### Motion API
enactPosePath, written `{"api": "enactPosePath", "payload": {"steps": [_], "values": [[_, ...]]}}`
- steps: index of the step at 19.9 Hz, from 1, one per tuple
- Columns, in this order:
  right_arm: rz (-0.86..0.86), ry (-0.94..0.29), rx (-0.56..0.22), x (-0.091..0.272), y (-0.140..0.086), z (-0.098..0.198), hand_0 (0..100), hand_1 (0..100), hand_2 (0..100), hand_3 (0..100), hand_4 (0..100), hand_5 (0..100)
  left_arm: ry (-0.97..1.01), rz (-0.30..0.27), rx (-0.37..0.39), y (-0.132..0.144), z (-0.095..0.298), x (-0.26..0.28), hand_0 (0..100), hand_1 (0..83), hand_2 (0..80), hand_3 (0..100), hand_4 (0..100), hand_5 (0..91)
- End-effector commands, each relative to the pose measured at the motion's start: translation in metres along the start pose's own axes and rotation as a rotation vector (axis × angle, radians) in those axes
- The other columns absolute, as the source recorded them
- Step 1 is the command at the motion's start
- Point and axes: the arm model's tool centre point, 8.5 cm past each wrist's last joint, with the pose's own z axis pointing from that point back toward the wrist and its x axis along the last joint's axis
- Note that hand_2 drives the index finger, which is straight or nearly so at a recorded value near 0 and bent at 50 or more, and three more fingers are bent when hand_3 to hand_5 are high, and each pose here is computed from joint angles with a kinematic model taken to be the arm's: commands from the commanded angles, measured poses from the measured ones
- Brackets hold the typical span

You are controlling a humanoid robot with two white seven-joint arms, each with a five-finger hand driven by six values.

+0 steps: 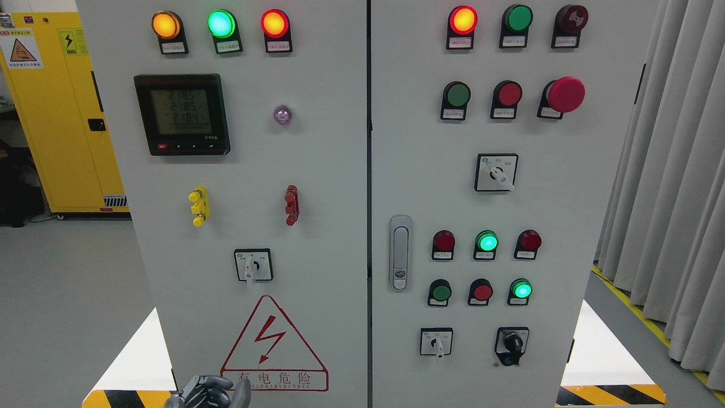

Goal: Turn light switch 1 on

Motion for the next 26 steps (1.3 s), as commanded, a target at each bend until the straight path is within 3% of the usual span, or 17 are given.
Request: {"api": "enactPosePath", "payload": {"steps": [1, 4, 15, 18, 26], "values": [[-0.028, 0.007, -0.003, -0.001, 0.0, 0.0, 0, 50, 4, 0, 0, 0, -0.054, 0.049, 0.005, -0.028, -0.012, 0.037, 16, 71.4, 61.7, 83, 81, 72.7], [-0.028, 0.007, -0.002, -0.001, 0.0, 0.0, 0, 50, 4, 0, 0, 0, -0.036, 0.002, 0.029, -0.028, -0.019, 0.042, 17, 72.1, 62.0, 84, 82, 73.7], [-0.028, 0.007, -0.003, -0.001, 0.0, 0.0, 0, 50, 4, 0, 0, 0, -0.03, -0.002, 0.074, -0.032, -0.038, 0.062, 20, 76.2, 61.9, 86, 83, 75.2], [-0.028, 0.007, -0.003, -0.001, 0.0, 0.0, 0, 50, 4, 0, 0, 0, -0.038, -0.045, 0.092, -0.032, -0.041, 0.066, 22, 76.7, 61.9, 86, 84, 75.5], [-0.028, 0.007, -0.002, -0.001, 0.0, 0.0, 0, 50, 4, 0, 0, 0, -0.035, -0.045, 0.097, -0.034, -0.045, 0.073, 23, 76.9, 61.9, 87, 84, 75.9]]}}
